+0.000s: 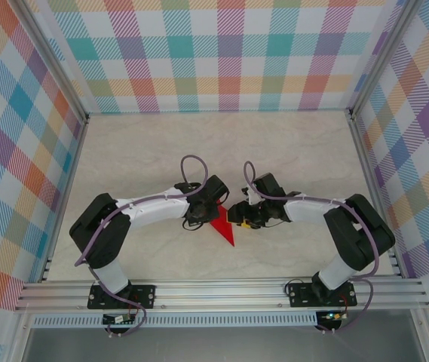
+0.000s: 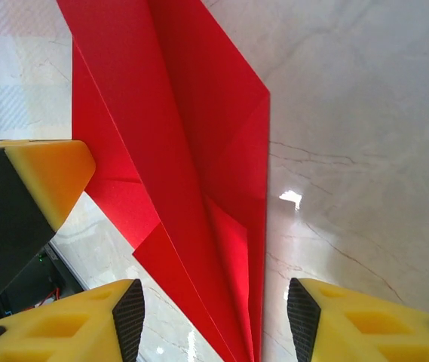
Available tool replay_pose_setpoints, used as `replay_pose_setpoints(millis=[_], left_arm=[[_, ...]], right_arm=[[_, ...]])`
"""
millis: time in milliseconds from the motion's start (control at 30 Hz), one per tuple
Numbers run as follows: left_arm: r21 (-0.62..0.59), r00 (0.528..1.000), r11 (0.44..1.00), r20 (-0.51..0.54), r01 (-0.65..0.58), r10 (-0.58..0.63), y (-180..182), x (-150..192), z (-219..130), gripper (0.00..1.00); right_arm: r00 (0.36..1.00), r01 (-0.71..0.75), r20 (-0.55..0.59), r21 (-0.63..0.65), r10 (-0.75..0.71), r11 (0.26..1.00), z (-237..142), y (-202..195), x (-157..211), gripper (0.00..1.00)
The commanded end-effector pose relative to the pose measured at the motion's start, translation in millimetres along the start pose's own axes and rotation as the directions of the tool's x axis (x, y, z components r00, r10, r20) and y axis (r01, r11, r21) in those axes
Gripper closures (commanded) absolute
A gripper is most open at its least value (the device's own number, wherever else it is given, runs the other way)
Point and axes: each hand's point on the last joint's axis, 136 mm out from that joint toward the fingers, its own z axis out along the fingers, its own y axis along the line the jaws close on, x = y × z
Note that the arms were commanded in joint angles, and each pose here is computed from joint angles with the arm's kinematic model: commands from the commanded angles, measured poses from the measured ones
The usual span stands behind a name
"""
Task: Fold a paper plane with a square sheet of paper (pick it up from the middle)
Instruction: Move a paper plane to the center of the table.
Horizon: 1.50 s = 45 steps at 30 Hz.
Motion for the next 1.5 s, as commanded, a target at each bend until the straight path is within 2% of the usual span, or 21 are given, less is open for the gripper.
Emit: replay_pose_setpoints(millis=[0, 533, 900, 1300, 1467], left_arm=[[0.009, 1.0, 1.0, 0.013, -0.001, 0.0, 2, -4, -4, 0.98], [0.009, 1.0, 1.0, 0.003, 0.001, -0.001, 1, -4, -1, 0.98], [0.016, 1.0, 1.0, 0.002, 0.004, -0.004, 0, -4, -2, 0.98], [0.017, 1.0, 1.0, -0.003, 0.003, -0.003, 0, -3, -1, 0.98], [0.02, 1.0, 1.0, -0.006, 0.004, -0.004, -1, -2, -1, 0.98]], right_arm=[[0.999, 0.047, -0.016, -0.034, -0.047, 0.998, 5, 11, -4, 0.45], [0.995, 0.085, -0.042, -0.111, -0.09, 0.99, 8, 30, 7, 0.45], [0.992, 0.118, -0.048, -0.035, -0.12, 0.992, 16, 22, 10, 0.47], [0.985, 0.174, -0.03, 0.115, -0.172, 0.978, 26, 11, 9, 0.58], [0.983, 0.185, -0.037, 0.125, -0.182, 0.975, 29, 11, 9, 0.62]])
